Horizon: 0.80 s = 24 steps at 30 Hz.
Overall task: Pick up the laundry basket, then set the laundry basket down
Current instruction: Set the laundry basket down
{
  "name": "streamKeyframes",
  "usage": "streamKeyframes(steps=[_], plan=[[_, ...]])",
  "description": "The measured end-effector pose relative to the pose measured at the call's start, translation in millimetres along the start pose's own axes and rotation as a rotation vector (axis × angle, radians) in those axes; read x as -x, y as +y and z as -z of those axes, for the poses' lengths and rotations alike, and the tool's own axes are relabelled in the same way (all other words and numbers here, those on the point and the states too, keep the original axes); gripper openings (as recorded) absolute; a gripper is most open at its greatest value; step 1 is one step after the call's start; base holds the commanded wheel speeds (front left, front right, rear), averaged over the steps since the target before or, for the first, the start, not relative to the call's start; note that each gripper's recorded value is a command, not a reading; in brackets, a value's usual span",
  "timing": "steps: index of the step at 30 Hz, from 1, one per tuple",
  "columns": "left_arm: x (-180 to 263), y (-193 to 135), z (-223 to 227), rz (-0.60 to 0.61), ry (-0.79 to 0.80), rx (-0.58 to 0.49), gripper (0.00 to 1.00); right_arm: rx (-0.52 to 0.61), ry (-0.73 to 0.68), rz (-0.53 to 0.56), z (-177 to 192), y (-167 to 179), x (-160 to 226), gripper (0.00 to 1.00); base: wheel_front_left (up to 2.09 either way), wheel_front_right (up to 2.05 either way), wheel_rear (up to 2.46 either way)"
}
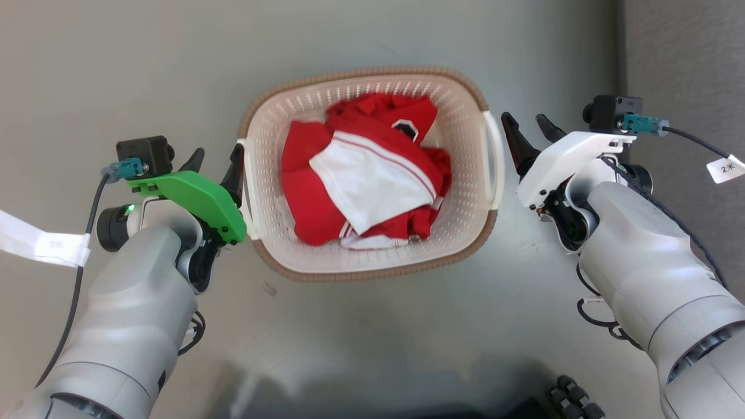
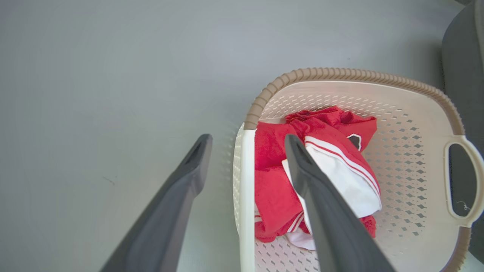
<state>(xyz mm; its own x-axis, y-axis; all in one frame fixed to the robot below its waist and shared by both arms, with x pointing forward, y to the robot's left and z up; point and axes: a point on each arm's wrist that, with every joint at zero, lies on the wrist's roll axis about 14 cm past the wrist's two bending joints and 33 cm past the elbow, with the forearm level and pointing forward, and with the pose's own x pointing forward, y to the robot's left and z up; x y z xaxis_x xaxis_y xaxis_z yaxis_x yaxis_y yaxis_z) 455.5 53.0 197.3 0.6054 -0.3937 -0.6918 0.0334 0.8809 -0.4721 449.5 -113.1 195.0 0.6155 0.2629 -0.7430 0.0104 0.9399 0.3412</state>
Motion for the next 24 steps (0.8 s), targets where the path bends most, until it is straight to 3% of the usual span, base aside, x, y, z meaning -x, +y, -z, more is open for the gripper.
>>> streamKeyframes(steps=[13,24], plan=[[35,-35,-60,0.071,-0.171,-0.051,1.00,0.046,-0.184,-0.023,-65,10,43,1.00,0.00,0.00,0.00],[88,-58,-120,0.111,-0.380,-0.116,1.00,0.084,-0.385,-0.103,-120,42,93,1.00,0.00,0.00,0.00]])
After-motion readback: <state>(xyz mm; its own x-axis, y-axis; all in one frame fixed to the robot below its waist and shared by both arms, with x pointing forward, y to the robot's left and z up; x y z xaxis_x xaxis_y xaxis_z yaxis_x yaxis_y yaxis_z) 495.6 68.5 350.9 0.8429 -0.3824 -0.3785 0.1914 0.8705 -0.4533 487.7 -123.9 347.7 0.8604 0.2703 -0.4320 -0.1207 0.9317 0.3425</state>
